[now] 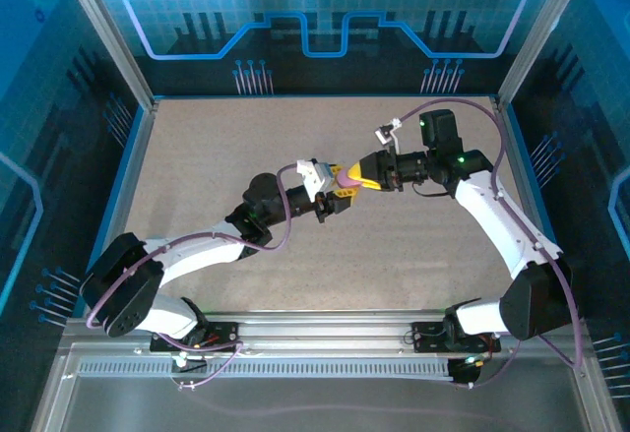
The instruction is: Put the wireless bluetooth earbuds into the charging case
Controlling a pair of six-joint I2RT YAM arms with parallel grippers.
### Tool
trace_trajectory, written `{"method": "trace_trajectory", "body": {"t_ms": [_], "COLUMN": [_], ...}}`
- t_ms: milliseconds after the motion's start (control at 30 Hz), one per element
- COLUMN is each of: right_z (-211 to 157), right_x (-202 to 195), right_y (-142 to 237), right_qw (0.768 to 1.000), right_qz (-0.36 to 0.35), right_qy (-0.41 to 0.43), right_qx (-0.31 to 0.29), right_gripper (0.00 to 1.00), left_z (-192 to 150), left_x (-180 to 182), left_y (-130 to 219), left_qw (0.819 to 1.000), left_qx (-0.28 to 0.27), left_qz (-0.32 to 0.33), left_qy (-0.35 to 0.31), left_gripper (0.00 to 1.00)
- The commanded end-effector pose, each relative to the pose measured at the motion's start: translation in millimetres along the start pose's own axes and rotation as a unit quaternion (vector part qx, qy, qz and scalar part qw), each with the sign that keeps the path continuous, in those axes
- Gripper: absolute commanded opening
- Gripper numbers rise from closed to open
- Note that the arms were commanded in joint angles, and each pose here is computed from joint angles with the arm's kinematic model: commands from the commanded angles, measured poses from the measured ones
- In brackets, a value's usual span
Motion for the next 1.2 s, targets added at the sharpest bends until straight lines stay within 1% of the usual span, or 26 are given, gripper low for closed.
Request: {"method": "trace_trajectory", "body": {"t_ms": [0,67,200,367,700,900,1067,1167], "right_z": [1.5,5.8,10.3,16.0,35.7,62.2,84.7,94.0], "right_x": [-5.8,-10.2,-18.3,-26.1,-39.3,-61.4,-85.6,-110.8], "right_y": [-1.6,-3.5,-7.5,-10.5,-16.0,-20.1,-34.2,-44.2], "right_qw": [1.0,0.999,0.999,0.998,0.996,0.991,0.988,0.984], "right_qz": [0.004,0.005,0.005,0.001,-0.009,-0.048,-0.066,-0.109], "right_qy": [-0.019,-0.03,-0.046,-0.059,-0.073,-0.082,-0.098,-0.107], "right_qx": [-0.003,-0.009,-0.011,-0.02,-0.056,-0.099,-0.099,-0.097], "right_gripper": [0.26,0.24,0.2,0.18,0.18,0.18,0.18,0.18], "left_z": [7.4,1.2,-6.0,-14.8,-22.6,-20.8,-15.4,-5.2], "left_x": [8.5,10.2,14.8,19.5,22.3,23.5,25.4,31.9], "left_y": [2.6,2.9,4.1,5.5,13.8,24.5,35.4,46.6], "left_qw": [1.0,0.999,0.999,0.998,0.997,0.996,0.995,0.992], "left_qx": [0.001,0.012,0.026,0.042,0.057,0.056,0.054,0.044], "left_qz": [0.023,0.028,0.039,0.05,0.055,0.066,0.082,0.112], "left_qy": [-0.011,-0.007,-0.003,0.002,-0.001,-0.009,-0.02,-0.031], "left_gripper": [0.42,0.43,0.44,0.45,0.61,0.69,0.73,0.74]}}
Point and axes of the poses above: each hand's point on the last joint's axis, 136 mm out from that joint toward the fingers, its own y axis back along the fingers, its own x axis along the line the jaws close on, z = x × y, the point moved 1 cm from there along y, back along the fingers, and after that the axes turned 10 degrees about -y, right-handed, at the moved point
